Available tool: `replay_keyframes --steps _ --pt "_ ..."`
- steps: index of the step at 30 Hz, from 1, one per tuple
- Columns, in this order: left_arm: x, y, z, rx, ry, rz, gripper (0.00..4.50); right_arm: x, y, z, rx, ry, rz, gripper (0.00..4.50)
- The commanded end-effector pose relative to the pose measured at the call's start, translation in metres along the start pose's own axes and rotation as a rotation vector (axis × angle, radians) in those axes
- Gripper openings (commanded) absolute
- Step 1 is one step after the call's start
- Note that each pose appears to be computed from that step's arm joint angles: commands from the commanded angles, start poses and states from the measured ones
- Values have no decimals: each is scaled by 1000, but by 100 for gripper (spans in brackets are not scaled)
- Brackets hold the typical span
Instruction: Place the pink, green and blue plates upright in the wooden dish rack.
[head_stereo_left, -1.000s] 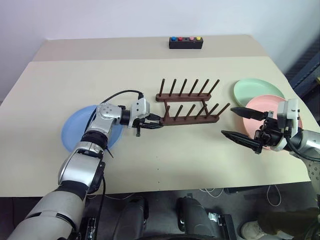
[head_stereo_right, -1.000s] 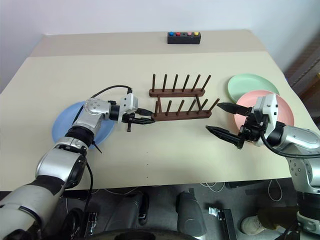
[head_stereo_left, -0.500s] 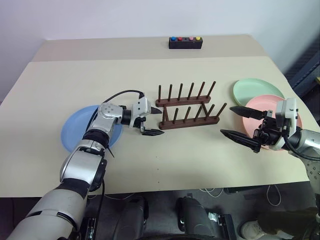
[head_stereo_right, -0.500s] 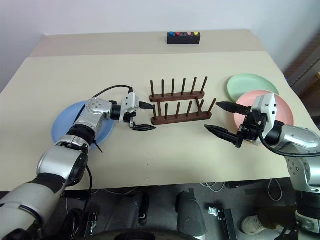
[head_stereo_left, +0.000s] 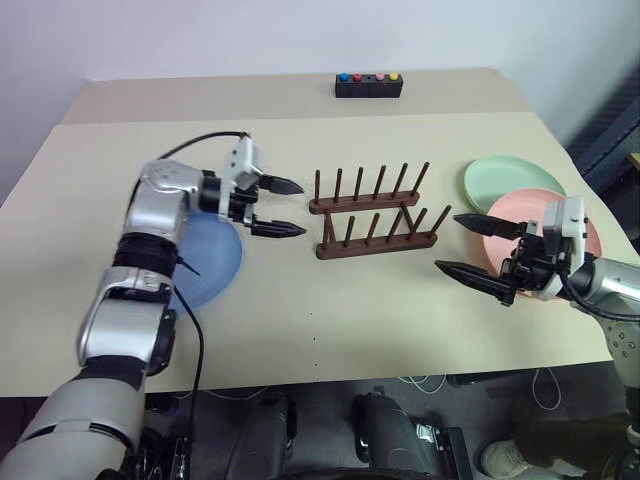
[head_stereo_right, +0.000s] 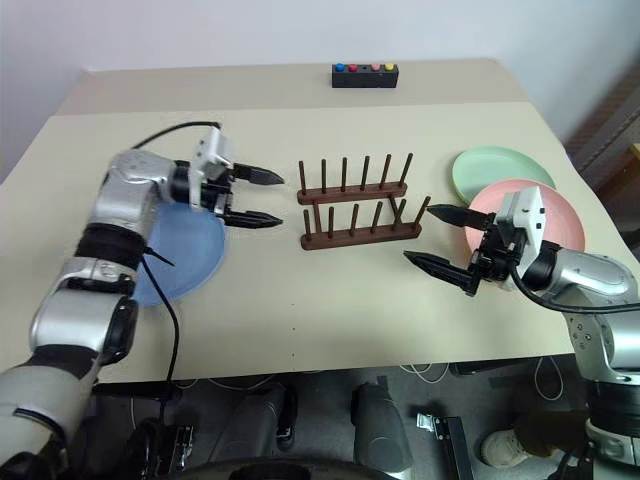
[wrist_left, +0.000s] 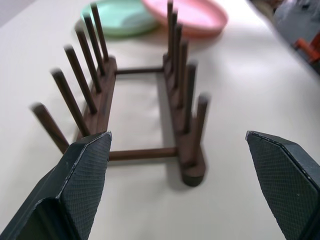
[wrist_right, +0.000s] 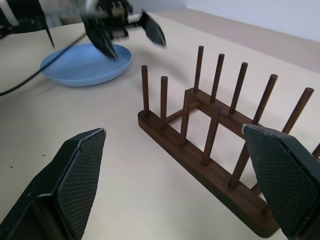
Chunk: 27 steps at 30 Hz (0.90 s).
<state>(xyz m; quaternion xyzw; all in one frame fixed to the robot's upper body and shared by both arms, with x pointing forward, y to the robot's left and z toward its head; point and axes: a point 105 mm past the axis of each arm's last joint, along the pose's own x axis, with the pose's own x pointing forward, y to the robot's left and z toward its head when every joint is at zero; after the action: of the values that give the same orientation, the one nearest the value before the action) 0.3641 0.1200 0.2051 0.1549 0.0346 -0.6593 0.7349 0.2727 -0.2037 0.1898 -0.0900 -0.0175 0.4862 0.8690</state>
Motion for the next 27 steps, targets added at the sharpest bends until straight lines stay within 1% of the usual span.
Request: replay_keyframes --steps 1,2,3,5,7,8,10,11,13,14,17,18,19,22,25,27 --pt "-1 -17 12 -197 6 8 442 -2 -2 9 -10 -36 -1 450" --pt "0 -25 6 -202 74 20 442 -2 -2 8 -1 -39 -7 450" --pt "2 -31 5 -162 101 36 442 -2 -2 6 10 -44 -11 450" --pt "5 -41 9 -165 99 63 442 1 2 0 34 -41 -15 450" --pt "12 -55 6 -224 87 48 442 3 3 -4 62 -49 -32 450" --pt "19 -61 -1 -258 88 66 420 4 4 -6 80 -51 -39 450" --pt "29 -73 -11 -348 94 52 358 5 0 -10 103 -52 -77 397" --pt "36 -74 -17 -351 101 90 312 6 1 -14 97 -33 -76 364" --pt "44 -79 -26 -352 117 136 209 6 4 -18 89 -11 -66 271" --pt "47 -81 -31 -373 125 159 153 6 3 -23 89 9 -79 212" --pt "57 -85 -39 -403 140 185 6 8 2 -37 86 62 -98 69" --pt "62 -85 -41 -408 139 198 0 8 3 -42 73 85 -98 18" --pt "67 -84 -43 -405 145 217 0 9 4 -46 57 104 -96 8" --pt "76 -80 -52 -382 177 268 0 13 1 -54 36 130 -122 8" --pt "81 -74 -58 -367 197 326 0 16 -4 -70 5 202 -158 8" --pt "82 -72 -64 -366 219 349 0 18 0 -75 5 215 -138 8"
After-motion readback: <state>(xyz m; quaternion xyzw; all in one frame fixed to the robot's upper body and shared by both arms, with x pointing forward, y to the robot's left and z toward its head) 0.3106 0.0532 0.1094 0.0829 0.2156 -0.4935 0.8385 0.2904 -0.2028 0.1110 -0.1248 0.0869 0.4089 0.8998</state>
